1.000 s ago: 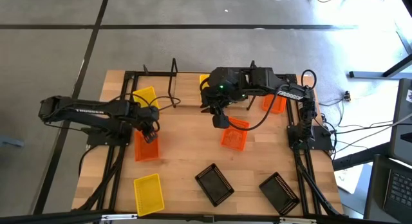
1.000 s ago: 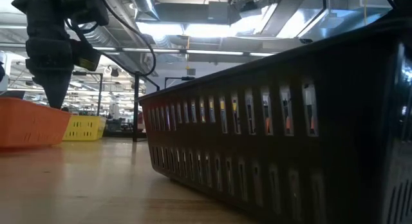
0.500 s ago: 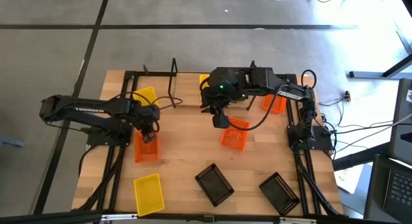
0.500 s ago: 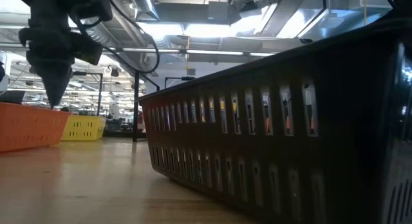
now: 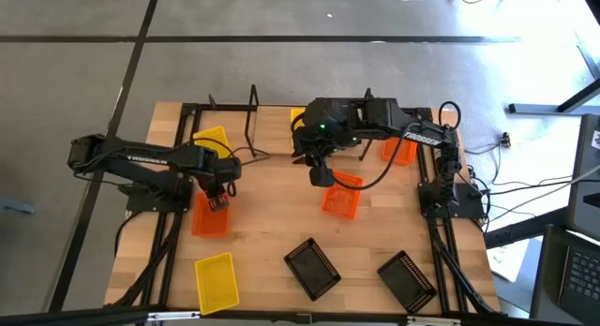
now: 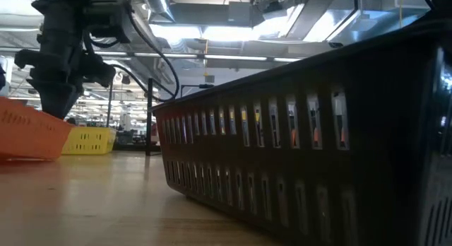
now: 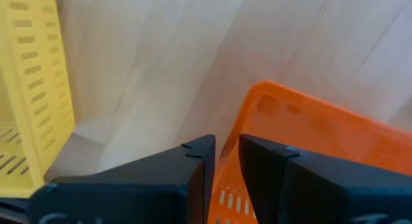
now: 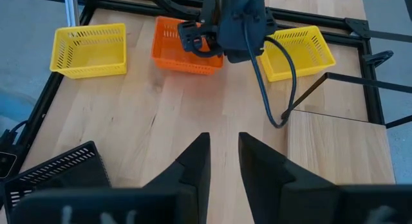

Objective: Stack baskets on shelf by color
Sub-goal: Put the middle left orange bin on the shelf

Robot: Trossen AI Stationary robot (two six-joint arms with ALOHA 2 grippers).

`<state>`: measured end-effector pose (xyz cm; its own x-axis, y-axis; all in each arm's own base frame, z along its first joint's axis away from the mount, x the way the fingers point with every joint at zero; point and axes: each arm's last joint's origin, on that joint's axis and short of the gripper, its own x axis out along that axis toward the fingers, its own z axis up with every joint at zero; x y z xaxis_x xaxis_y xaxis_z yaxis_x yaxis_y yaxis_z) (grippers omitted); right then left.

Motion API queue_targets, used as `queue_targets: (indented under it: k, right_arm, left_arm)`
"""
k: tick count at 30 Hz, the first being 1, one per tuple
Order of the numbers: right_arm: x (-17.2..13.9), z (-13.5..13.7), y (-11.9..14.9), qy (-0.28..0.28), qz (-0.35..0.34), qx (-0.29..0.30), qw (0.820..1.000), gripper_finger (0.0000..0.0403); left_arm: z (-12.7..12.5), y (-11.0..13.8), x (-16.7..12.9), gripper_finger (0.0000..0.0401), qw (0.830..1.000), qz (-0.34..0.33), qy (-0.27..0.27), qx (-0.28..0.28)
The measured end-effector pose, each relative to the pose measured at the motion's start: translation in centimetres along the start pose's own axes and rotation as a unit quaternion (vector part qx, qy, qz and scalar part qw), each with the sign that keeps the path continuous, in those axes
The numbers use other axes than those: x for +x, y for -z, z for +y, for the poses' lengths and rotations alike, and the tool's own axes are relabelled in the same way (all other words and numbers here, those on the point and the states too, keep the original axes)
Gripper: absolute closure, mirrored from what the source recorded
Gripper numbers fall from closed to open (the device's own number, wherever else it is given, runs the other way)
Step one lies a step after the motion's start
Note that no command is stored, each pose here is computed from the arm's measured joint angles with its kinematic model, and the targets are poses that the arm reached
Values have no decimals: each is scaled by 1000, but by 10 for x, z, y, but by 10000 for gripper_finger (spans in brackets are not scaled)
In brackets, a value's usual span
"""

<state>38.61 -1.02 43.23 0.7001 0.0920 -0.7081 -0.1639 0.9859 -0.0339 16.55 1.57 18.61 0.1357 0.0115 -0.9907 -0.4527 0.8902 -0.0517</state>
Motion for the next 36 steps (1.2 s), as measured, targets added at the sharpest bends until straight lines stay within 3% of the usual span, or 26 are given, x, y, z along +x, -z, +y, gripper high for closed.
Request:
queue_targets:
  k: [20,26,32,36]
  right_arm:
    - [0,0,-1,1,-4,0,1000,324]
    - [0,0,-1,1,-4,7,1000,324]
    - [0,0,-1,1,-4,17,1000,324]
    - [0,0,-1,1,-4,17,1000,324]
  left_arm:
    - [-3,-9,18,340,1000,-5,2,18]
    - [-4,-11,21,341,998,-9,-7,56]
    - [-4,-12,20,388,999,-13,-3,47]
    - [-5,-13,20,396,999,-17,1,42]
